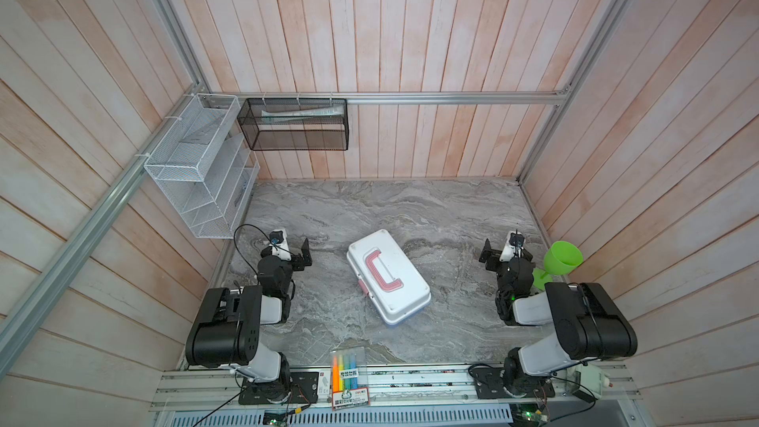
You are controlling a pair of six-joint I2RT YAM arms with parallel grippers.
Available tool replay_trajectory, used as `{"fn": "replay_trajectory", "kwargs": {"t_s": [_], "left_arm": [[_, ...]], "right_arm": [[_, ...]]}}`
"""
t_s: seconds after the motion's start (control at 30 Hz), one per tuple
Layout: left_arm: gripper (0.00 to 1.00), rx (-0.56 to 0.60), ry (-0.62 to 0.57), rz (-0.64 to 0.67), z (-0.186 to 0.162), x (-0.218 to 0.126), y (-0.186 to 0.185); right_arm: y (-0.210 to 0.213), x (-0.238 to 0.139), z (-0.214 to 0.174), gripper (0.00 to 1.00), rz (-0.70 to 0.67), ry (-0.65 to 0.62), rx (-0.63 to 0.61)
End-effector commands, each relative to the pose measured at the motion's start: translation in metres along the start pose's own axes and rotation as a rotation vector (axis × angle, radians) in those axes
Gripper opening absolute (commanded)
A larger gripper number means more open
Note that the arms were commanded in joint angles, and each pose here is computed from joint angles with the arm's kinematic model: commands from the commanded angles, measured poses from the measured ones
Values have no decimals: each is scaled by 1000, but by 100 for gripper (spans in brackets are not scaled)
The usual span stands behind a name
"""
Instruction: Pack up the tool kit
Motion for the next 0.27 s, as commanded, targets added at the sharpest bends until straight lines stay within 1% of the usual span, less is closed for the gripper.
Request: {"fn": "replay_trajectory", "kwargs": {"t_s": [0.0,0.23], "left_arm": [[100,23,-42,-23,12,3,-3],[100,26,-41,-22,11,3,-3]], "right_arm": [[3,1,10,98,14,-39,2],[3,2,10,98,14,-38,1]]}}
Point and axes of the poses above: each gripper's point midway between its finger pads, its own x axis out along the fingers, its own y axis along the line the jaws close on, z = x × y, the point moved 5 cm from there along -x, back along the fingers, and after that the axes turned 7 degrees about x, right-handed, at the moved point
